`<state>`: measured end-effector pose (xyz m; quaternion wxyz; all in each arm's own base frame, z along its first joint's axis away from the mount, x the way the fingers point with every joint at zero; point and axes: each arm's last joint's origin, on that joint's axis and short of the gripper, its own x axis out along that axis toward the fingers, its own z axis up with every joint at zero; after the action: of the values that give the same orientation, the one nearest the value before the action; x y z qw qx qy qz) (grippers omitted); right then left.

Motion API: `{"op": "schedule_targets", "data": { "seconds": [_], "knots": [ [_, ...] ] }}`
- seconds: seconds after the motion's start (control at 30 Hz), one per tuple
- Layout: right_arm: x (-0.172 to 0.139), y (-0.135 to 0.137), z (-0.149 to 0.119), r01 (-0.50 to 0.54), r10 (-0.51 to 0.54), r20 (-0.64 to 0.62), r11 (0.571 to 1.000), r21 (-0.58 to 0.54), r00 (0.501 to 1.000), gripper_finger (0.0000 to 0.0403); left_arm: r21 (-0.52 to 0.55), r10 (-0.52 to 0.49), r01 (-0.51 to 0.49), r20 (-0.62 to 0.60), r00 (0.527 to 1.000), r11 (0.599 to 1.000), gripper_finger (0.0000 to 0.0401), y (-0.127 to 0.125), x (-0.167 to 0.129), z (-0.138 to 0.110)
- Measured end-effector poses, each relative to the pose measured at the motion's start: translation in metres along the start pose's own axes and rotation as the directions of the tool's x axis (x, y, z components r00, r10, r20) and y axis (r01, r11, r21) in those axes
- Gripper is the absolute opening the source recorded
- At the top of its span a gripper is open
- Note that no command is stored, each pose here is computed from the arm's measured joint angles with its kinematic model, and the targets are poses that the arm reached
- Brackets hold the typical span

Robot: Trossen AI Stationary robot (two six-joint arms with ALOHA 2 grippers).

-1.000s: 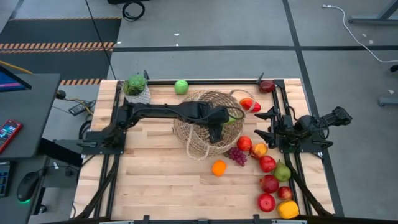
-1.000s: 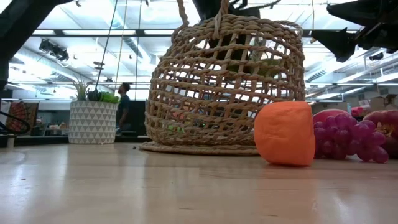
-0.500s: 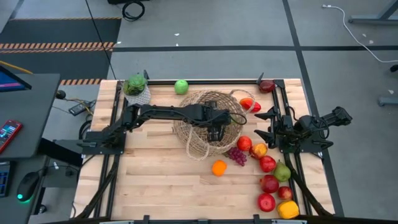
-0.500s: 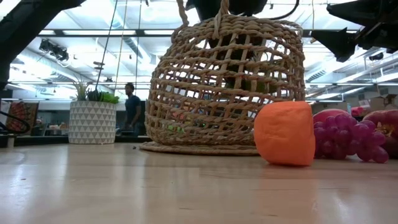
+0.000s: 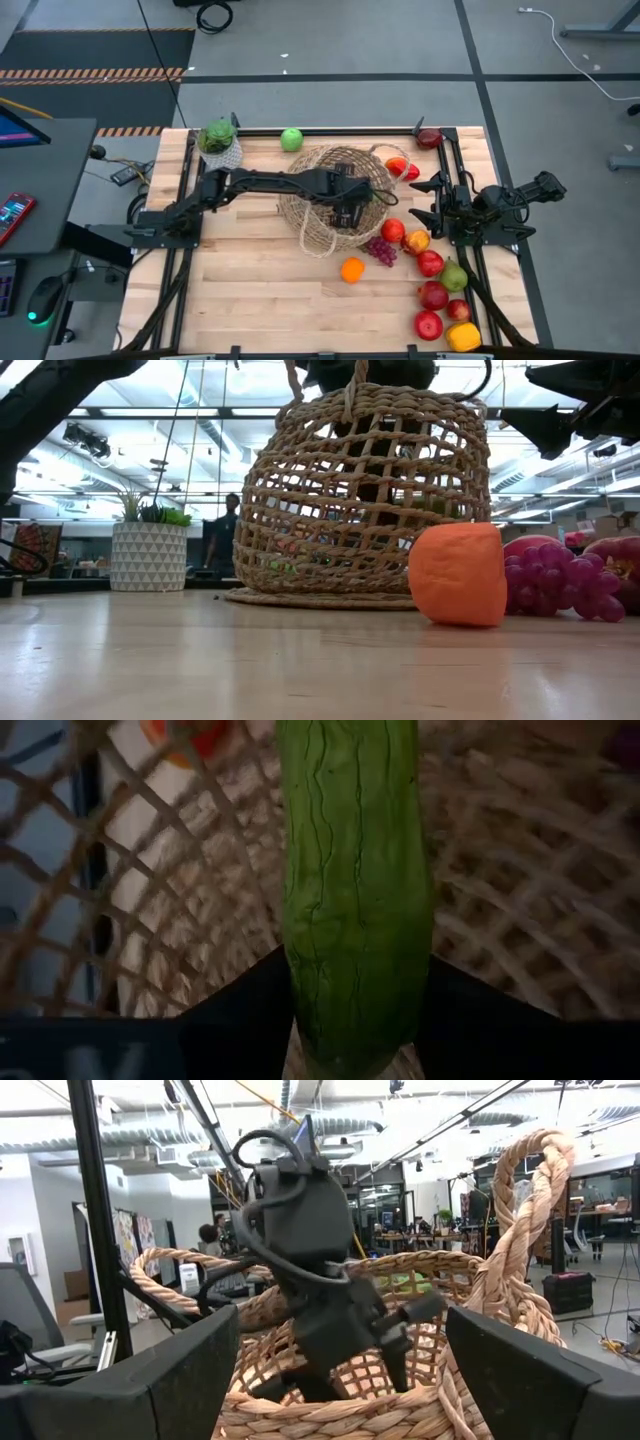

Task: Build produce basket
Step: Put the green cucumber into the woven basket, then put the green apple into the woven basket

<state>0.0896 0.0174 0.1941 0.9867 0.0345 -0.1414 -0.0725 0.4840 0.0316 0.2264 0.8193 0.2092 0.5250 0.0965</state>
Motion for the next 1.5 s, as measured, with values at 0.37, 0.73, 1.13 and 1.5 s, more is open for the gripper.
{"op": "schedule_targets", "data": {
  "seconds": [0.37,0.73,1.13,1.5],
  "knots": [
    [0.0,0.0,0.0,0.0,0.0,0.0,1.0,0.0,1.0,0.036,0.091,-0.023,0.027,-0.049,0.999,0.995,0.0227,-0.01,0.02,-0.005],
    [0.0,0.0,0.0,0.0,0.0,0.0,1.0,0.0,1.0,0.036,0.058,0.016,-0.011,-0.072,0.997,0.998,0.0353,-0.013,0.014,-0.004],
    [0.0,0.0,0.0,0.0,0.0,0.0,1.0,0.0,1.0,0.036,-0.151,0.078,-0.07,0.05,0.996,0.986,0.0317,0.036,-0.065,0.026],
    [0.0,0.0,0.0,0.0,0.0,-0.002,1.0,-0.001,1.0,0.036,-0.35,0.109,-0.026,0.22,0.969,0.937,0.0275,0.074,-0.176,0.0]
  ]
}}
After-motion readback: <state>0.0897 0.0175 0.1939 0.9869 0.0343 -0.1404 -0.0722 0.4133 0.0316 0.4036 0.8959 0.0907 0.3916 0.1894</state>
